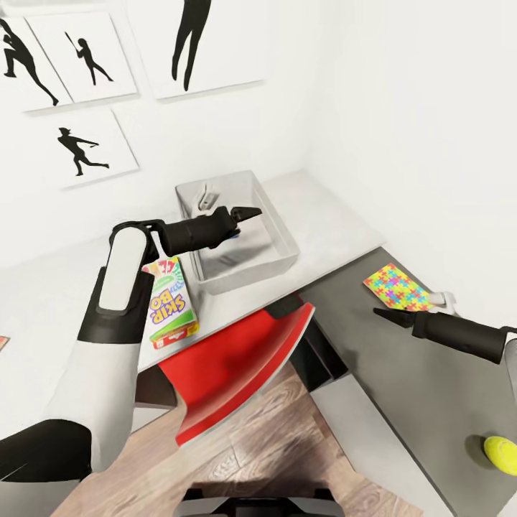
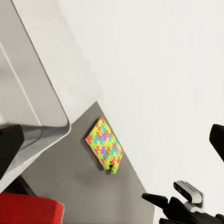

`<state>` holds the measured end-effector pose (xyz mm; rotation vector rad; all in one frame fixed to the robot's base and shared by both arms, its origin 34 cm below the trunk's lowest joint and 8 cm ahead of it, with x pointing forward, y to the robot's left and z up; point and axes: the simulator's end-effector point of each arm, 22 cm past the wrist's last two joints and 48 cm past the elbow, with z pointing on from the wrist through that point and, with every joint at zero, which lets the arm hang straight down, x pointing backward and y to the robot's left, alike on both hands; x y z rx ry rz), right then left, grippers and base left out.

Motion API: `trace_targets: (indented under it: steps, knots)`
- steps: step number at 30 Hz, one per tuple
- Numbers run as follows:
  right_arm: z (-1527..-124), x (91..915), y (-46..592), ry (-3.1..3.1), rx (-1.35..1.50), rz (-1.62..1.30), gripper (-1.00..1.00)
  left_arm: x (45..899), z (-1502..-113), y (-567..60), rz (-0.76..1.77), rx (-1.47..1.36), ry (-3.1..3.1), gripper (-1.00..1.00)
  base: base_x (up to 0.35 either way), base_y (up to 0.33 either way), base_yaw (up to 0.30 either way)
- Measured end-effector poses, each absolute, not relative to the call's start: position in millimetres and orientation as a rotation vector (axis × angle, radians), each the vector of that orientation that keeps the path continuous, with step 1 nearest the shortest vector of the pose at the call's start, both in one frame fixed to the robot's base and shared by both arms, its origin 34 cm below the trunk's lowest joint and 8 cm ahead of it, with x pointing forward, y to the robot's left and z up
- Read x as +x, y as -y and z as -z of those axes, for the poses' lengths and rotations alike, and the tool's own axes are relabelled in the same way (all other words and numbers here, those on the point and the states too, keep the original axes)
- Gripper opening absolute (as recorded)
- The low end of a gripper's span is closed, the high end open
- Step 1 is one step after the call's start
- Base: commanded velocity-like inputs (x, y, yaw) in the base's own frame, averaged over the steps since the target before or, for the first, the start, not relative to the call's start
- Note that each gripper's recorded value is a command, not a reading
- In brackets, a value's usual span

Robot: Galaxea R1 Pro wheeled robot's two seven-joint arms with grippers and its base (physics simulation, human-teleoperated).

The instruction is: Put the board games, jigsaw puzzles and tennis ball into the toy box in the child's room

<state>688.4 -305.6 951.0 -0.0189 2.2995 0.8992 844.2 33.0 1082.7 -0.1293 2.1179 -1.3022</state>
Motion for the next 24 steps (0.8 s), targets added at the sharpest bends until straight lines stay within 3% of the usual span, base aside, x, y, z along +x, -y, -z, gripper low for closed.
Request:
trace_targets:
  steps: [24]
  knots:
    - [-971, 689, 301, -2.268, -0.041, -0.900, 1.00, 825, -1119, -31, 1.273, -0.126, -2.114, 1.00, 0.000, 0.000, -0.115]
